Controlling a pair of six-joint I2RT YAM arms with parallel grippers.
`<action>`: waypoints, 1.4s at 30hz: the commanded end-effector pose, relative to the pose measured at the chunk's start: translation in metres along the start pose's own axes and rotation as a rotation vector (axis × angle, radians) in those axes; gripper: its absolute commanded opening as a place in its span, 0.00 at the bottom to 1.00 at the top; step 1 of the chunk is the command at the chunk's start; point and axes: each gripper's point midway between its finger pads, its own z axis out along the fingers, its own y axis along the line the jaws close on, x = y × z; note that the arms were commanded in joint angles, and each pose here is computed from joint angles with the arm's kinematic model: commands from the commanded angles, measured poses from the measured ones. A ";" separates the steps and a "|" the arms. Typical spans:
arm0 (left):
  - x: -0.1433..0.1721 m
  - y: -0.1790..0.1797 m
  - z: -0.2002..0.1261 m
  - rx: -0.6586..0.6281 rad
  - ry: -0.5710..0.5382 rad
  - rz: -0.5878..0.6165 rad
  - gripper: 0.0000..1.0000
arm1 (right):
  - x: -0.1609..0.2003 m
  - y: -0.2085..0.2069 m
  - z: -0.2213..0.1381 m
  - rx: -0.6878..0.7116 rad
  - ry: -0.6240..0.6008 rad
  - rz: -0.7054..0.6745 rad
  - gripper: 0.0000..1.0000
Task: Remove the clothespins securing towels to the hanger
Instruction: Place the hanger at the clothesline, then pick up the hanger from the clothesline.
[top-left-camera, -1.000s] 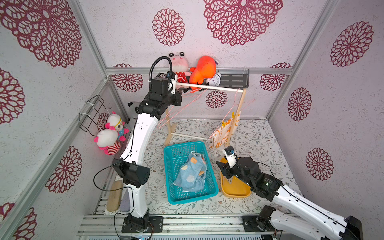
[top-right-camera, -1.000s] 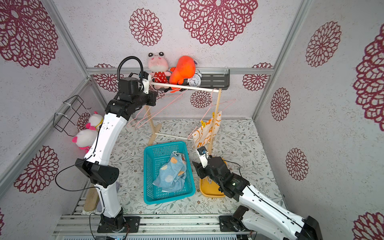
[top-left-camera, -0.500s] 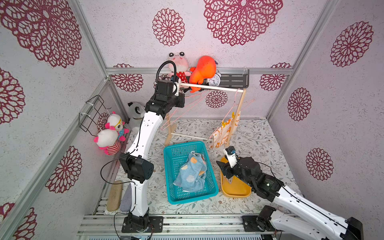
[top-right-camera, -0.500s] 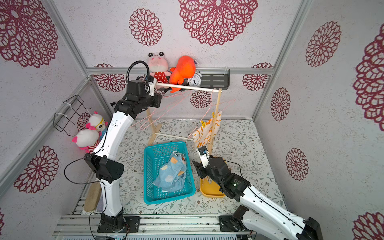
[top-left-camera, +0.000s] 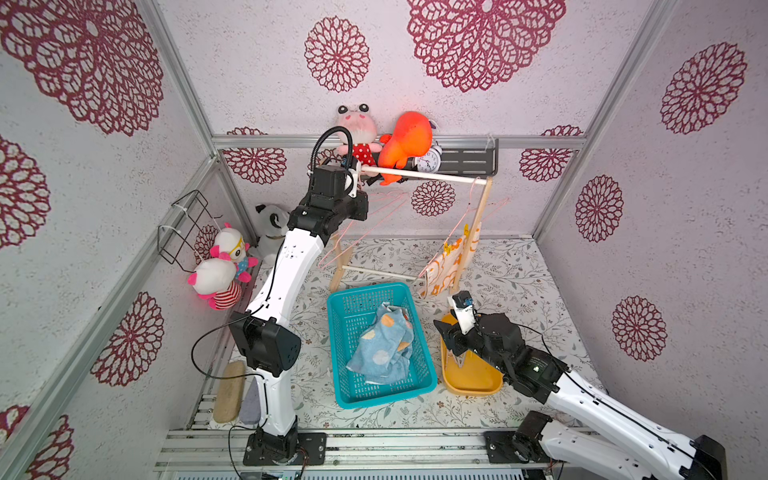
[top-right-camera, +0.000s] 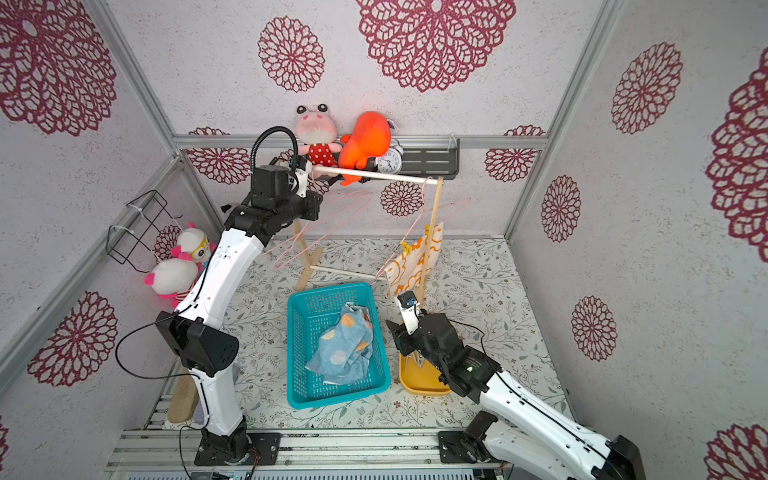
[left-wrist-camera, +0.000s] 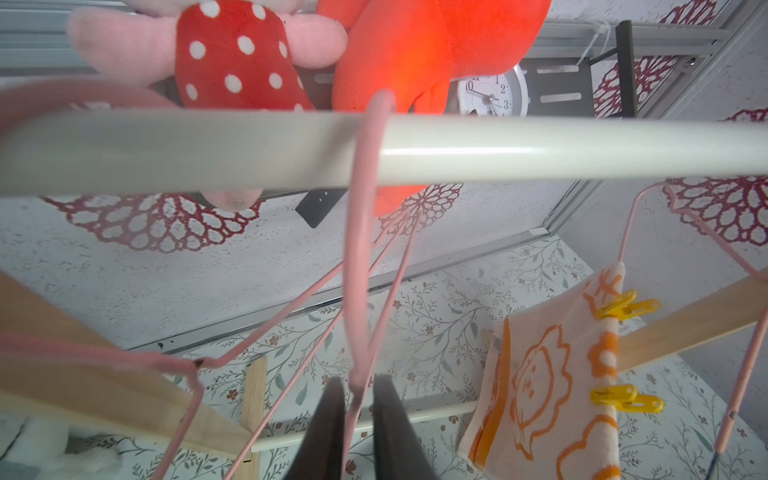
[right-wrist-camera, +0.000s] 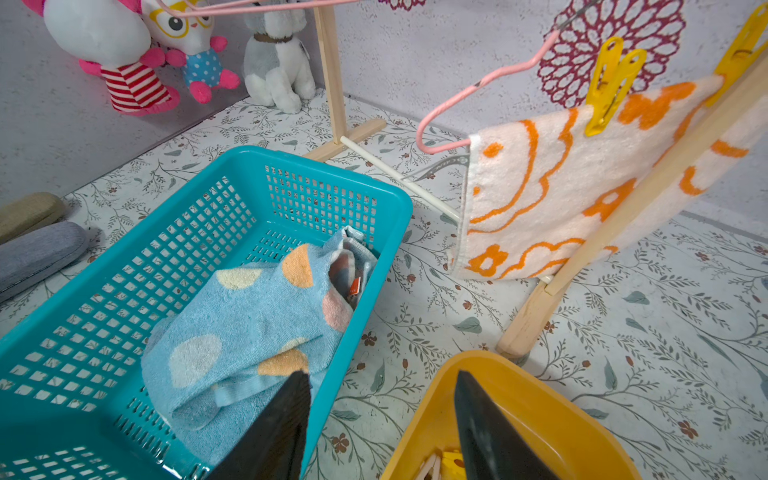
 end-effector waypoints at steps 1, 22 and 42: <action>-0.015 -0.005 -0.020 0.001 -0.044 0.021 0.28 | -0.014 -0.005 -0.003 0.016 -0.054 0.044 0.58; -0.009 -0.075 -0.099 0.123 -0.152 0.092 0.44 | 0.001 -0.075 -0.004 0.162 -0.074 0.242 0.58; 0.004 -0.202 -0.042 0.482 -0.171 0.111 0.49 | 0.024 -0.104 -0.010 0.209 -0.094 0.357 0.56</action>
